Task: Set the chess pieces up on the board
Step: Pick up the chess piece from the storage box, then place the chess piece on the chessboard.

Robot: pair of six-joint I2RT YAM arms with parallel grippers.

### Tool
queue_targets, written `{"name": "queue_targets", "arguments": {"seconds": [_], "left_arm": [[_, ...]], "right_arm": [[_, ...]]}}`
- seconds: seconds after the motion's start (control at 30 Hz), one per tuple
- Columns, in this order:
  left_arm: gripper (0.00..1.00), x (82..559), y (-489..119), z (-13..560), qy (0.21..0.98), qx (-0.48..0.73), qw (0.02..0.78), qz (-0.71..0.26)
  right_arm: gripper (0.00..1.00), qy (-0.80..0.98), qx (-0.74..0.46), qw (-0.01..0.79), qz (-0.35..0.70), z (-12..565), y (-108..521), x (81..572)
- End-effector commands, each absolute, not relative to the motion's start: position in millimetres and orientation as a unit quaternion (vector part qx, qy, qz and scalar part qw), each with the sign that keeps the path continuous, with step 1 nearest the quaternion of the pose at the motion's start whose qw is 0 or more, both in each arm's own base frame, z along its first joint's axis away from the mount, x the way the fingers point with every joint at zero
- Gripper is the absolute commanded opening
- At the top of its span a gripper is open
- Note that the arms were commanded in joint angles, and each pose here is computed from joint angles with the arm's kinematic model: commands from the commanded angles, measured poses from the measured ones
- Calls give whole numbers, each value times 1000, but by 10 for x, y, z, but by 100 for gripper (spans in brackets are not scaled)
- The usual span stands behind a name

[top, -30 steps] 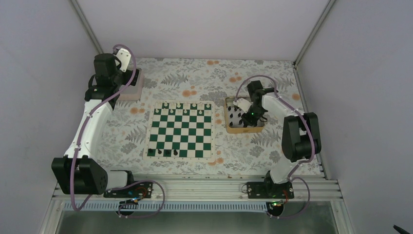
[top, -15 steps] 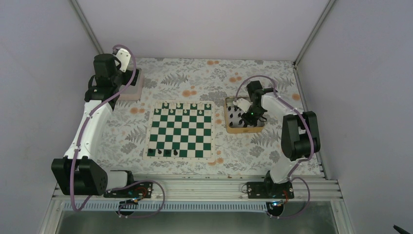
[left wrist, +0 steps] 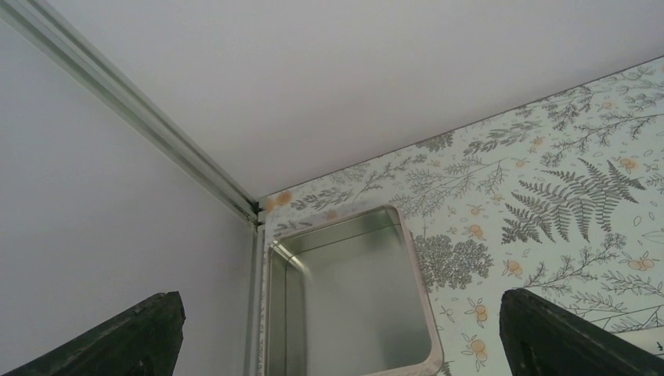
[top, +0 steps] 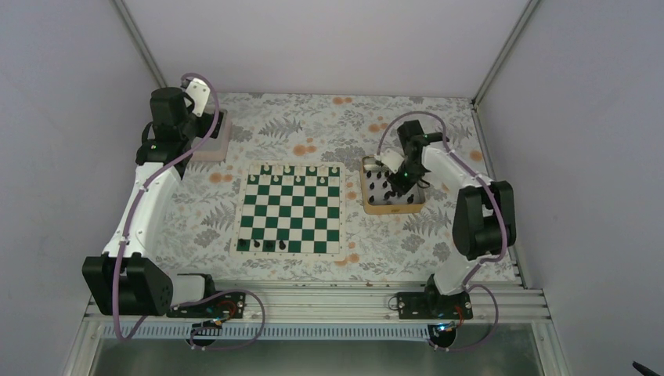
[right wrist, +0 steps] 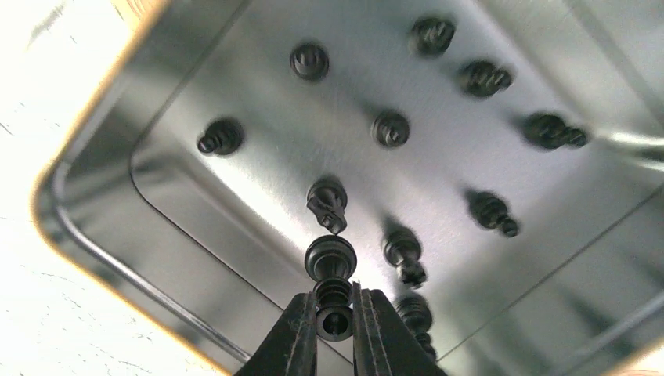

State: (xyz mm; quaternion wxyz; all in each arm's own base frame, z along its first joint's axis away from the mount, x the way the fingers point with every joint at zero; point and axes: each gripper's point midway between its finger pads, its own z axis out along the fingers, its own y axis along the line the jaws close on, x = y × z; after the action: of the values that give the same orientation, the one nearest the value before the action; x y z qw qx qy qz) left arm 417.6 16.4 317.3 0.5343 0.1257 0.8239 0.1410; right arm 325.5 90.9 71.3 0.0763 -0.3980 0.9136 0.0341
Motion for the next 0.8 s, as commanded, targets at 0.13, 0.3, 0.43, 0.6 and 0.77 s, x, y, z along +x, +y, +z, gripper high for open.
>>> {"name": "queue_targets", "arguments": {"seconds": [0.13,0.3,0.43,0.6,0.77], "left_arm": [[100,4140,203,3339,813,120,551,148],[100,4140,195,3375,812,118,553,145],[100,4135,200,3373,813,115,552,144],[100,4130,231,3367,813,108,551,150],[100,4137,255,3375,812,102,553,155]], "right_arm": [[5,885,-443,139,47,1563,1318,3251],[5,846,-513,133,56,1716,1886,2941],[5,807,-571,123,85,1730,2311,2642],[4,758,-629,127,113,1709,2801,2293],[4,727,-666,118,119,1536,3200,2085]]}}
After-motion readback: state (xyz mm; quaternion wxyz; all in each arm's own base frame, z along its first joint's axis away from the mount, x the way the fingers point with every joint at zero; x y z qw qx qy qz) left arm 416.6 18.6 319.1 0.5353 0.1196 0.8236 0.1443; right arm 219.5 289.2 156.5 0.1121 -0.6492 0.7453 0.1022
